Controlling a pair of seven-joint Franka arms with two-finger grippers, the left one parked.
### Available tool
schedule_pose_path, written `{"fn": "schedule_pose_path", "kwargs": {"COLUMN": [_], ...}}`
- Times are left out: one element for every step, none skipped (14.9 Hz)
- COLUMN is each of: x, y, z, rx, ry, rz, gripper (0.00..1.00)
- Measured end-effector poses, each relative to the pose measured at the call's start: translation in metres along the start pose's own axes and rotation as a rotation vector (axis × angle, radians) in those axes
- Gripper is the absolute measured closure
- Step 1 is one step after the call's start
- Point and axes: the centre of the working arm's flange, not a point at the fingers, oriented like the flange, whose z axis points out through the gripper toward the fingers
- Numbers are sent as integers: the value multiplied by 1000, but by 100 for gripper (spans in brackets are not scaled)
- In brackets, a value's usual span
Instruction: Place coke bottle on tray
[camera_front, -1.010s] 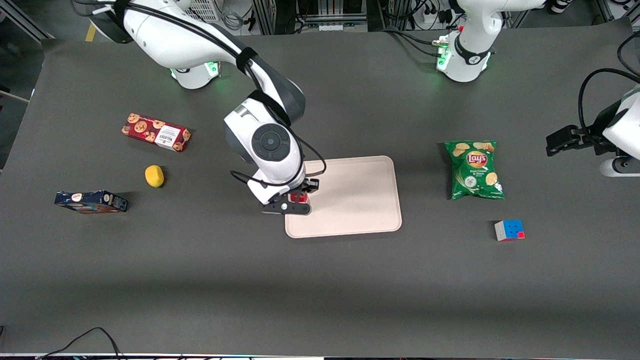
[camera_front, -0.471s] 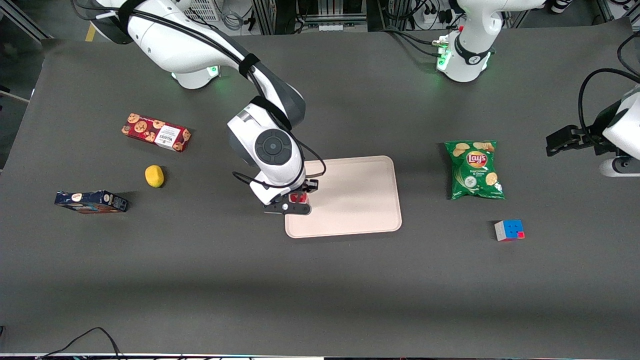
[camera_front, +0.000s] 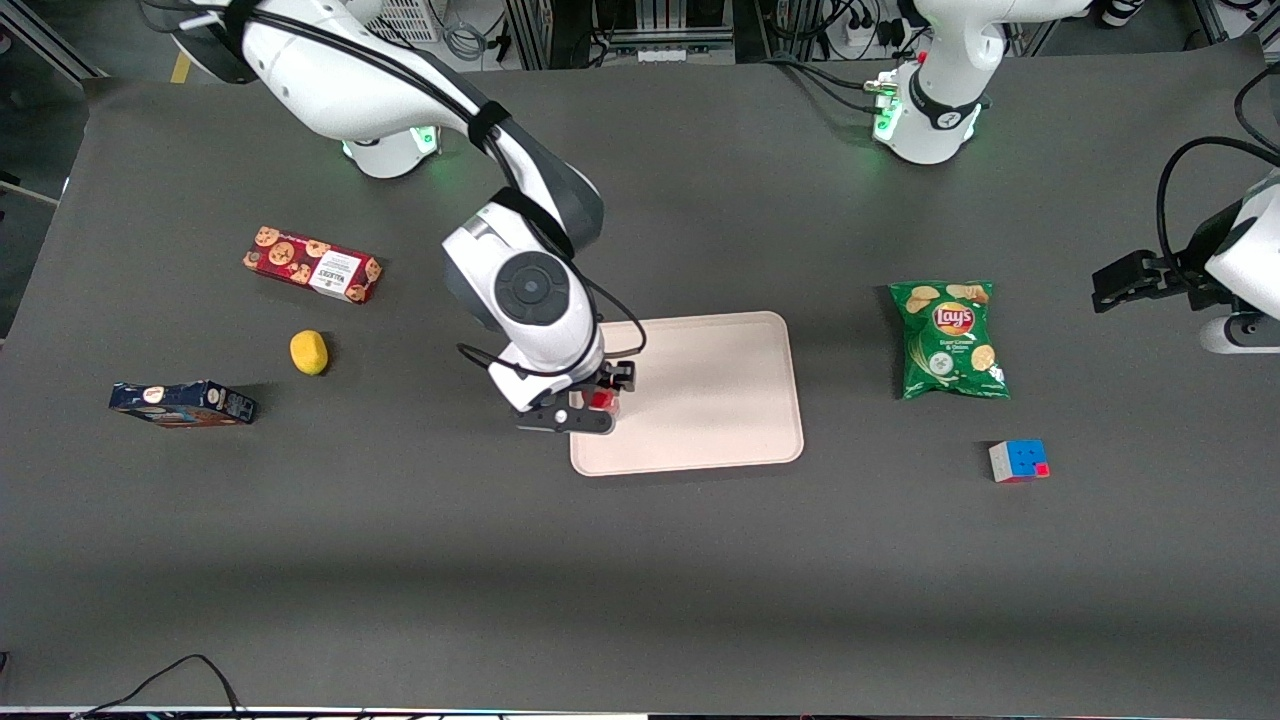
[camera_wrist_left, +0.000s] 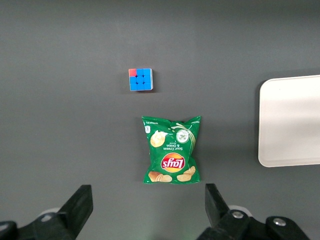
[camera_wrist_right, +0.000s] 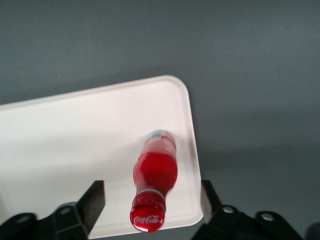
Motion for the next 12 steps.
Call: {"fn": "schedule_pose_path", "kwargs": {"x": [7,16,24,30,32,29,23,17,13,10,7,3], "y": [11,30,55,84,112,138,162,187,215,248,283,317], "z": [-26,-60,-95,-127,-155,-177,-192,-202,-209,-214,-216,-217], "rx": [9,16,20,22,28,34,39,52,71,84,89,90], "ry": [27,57,89,122,150,169,176,172,162,156,152,148], "rz": [4,-3,-13,-15,-6,2,3,5,11,7,-2,-6], "gripper": [3,0,0,0,0,0,0,0,0,0,0,0]}}
